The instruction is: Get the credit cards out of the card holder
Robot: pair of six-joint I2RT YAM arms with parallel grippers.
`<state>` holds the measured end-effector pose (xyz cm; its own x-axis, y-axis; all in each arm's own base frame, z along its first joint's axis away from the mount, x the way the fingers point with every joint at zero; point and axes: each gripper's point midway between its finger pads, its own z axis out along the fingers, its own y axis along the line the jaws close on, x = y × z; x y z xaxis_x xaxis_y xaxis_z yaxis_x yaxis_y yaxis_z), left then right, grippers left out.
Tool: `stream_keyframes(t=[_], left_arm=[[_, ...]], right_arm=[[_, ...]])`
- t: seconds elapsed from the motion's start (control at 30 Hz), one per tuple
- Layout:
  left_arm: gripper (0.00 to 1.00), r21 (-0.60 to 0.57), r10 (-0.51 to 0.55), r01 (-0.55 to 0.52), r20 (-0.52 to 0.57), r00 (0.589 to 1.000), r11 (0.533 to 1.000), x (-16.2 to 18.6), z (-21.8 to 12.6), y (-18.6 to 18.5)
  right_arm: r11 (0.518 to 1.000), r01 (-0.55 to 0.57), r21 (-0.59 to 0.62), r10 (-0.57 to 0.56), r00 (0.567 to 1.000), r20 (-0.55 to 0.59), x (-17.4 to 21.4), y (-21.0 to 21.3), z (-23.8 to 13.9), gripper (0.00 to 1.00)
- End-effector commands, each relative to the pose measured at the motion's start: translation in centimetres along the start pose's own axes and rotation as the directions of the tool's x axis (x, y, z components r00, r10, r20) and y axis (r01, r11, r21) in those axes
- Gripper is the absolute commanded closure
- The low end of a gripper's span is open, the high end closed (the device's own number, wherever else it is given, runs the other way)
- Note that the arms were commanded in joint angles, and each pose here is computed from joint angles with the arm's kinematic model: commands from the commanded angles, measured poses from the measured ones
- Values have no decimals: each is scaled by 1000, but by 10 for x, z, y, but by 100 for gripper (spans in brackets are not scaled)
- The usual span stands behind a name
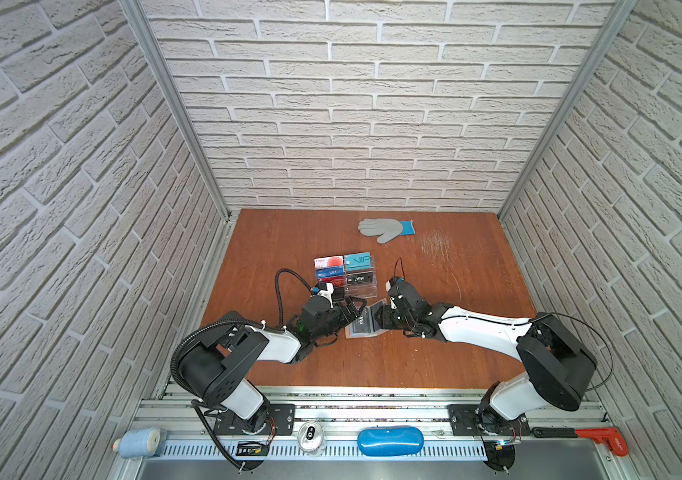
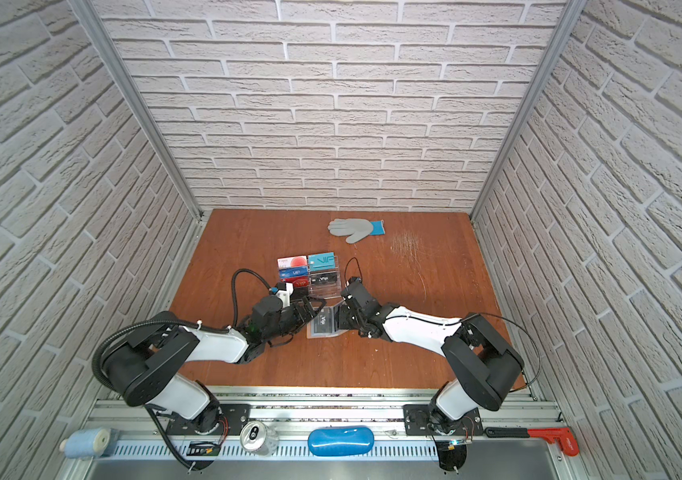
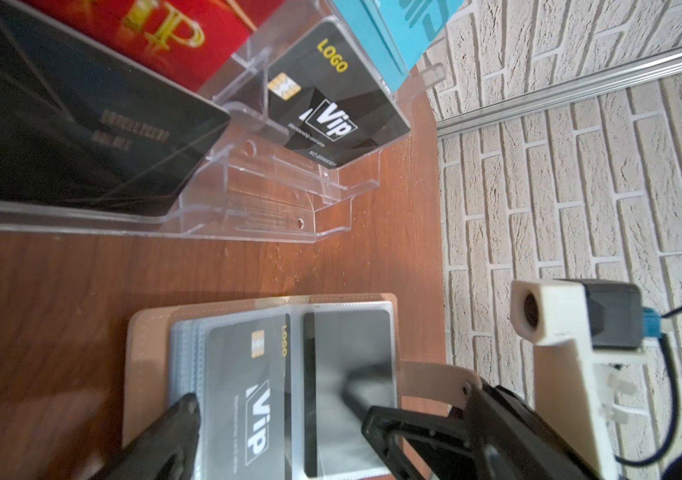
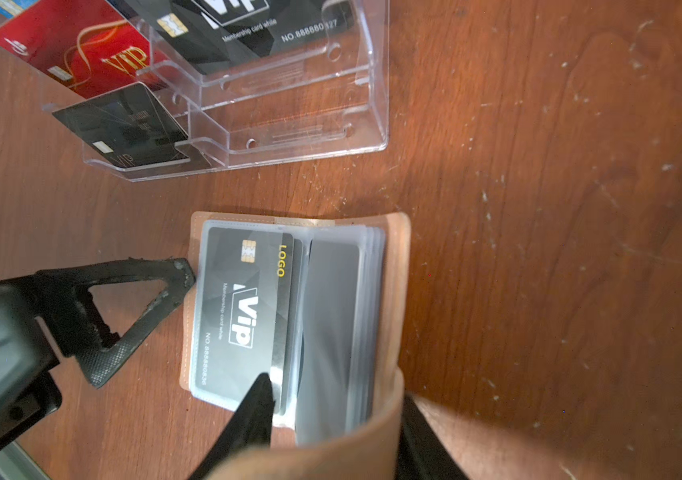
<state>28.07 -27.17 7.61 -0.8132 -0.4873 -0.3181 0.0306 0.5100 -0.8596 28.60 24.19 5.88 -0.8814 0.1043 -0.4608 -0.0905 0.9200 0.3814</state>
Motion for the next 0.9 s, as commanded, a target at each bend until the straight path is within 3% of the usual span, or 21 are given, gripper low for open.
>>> stream_keyframes(t=[0.0,0.13,0.33,0.87], left_arm=[[2,57,4,-7,41,999,998,-7,1,-11],[2,64,1,-3,34,999,998,-4,1,-8],[2,52,-7,5,44,999,999,-1,-4,0],[2,44,-21,19,53,998,999,2,-14,11]], right_arm=[[999,31,7,-32,997,69,-19,2,-20,49],[999,44,9,-45,995,91,-26,2,-32,42],[996,53,-71,-44,991,126,-34,18,-49,40],[970,-1,-242,7,1000,24,-14,36,1,49]])
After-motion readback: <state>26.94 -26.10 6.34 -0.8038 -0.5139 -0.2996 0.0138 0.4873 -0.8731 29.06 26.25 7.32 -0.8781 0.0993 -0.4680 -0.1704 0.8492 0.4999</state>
